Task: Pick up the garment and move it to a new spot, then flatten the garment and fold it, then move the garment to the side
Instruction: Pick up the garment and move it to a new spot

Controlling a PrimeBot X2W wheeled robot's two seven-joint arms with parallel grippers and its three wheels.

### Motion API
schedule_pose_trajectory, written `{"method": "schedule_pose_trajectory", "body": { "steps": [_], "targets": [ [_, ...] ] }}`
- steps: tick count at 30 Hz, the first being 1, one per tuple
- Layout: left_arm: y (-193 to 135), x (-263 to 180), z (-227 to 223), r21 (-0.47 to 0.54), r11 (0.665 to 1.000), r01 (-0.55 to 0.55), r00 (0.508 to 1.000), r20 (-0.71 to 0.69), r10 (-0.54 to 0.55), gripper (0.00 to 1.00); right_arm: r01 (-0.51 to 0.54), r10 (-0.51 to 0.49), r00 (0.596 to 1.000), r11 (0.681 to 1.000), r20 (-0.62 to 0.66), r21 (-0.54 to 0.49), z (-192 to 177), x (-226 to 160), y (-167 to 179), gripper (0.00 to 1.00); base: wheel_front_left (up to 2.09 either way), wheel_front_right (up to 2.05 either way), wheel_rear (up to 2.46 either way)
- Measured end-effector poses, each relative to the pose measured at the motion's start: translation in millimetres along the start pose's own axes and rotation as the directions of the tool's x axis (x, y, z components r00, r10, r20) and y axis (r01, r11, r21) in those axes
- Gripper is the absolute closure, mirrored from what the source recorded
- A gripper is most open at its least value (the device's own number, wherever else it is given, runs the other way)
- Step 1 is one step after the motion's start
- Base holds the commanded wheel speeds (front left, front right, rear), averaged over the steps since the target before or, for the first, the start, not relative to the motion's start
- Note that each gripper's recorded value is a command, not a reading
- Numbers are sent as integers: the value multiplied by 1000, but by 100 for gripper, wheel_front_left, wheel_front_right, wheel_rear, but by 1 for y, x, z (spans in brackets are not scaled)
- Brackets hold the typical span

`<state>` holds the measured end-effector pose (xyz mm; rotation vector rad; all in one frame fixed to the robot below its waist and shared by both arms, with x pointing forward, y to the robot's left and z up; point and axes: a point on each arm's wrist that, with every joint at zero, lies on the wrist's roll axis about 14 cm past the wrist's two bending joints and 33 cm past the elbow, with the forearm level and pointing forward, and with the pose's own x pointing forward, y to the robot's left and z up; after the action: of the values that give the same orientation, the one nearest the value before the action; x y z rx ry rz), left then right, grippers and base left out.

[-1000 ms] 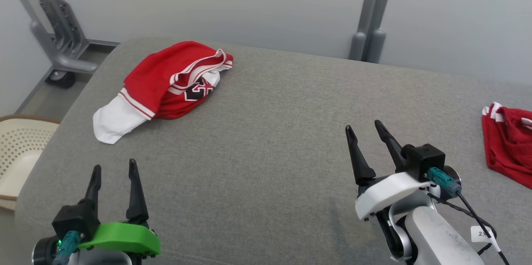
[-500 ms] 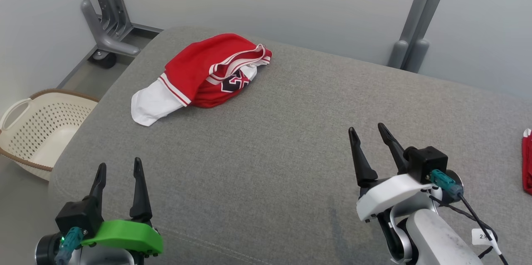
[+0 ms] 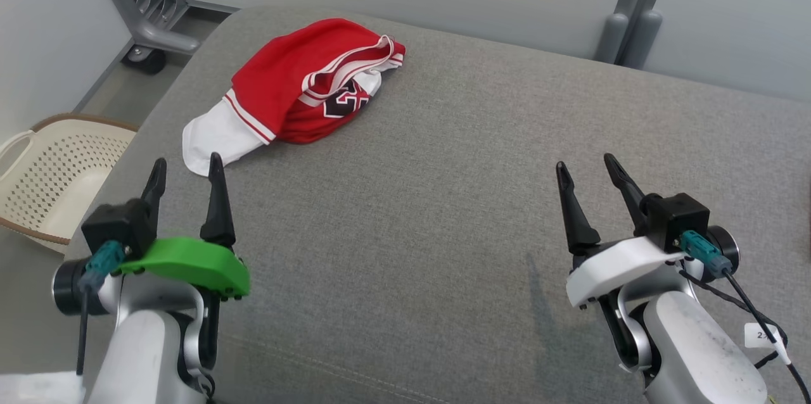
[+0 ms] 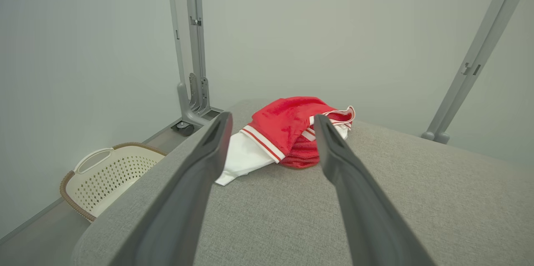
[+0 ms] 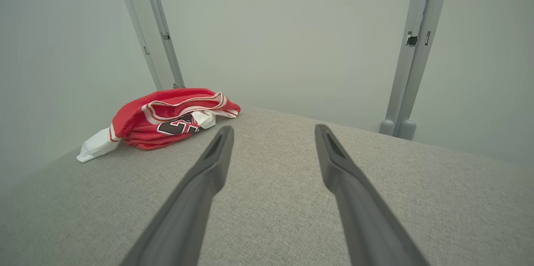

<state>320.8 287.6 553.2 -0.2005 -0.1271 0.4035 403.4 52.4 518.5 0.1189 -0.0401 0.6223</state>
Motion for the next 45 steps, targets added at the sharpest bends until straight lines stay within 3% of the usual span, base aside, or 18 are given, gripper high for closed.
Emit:
{"method": "schedule_pose_trajectory", "body": {
  "steps": [16,30,38,45],
  "targets": [
    [-41,101,-10,129,987,98,983,-170,-76,0,62,-61,998,997,23,-46,11,17,-43,0,0,0,0],
    [-90,154,-91,188,961,205,896,-431,-107,0,205,-204,979,973,26,-102,11,9,-114,0,0,0,0],
    [-90,169,-148,221,953,208,832,-553,-53,0,252,-245,968,955,61,-159,20,13,-145,0,0,0,0],
    [-75,185,-180,286,940,187,801,-598,23,0,251,-250,968,951,28,-181,7,13,-159,0,0,0,0]
  ]
}}
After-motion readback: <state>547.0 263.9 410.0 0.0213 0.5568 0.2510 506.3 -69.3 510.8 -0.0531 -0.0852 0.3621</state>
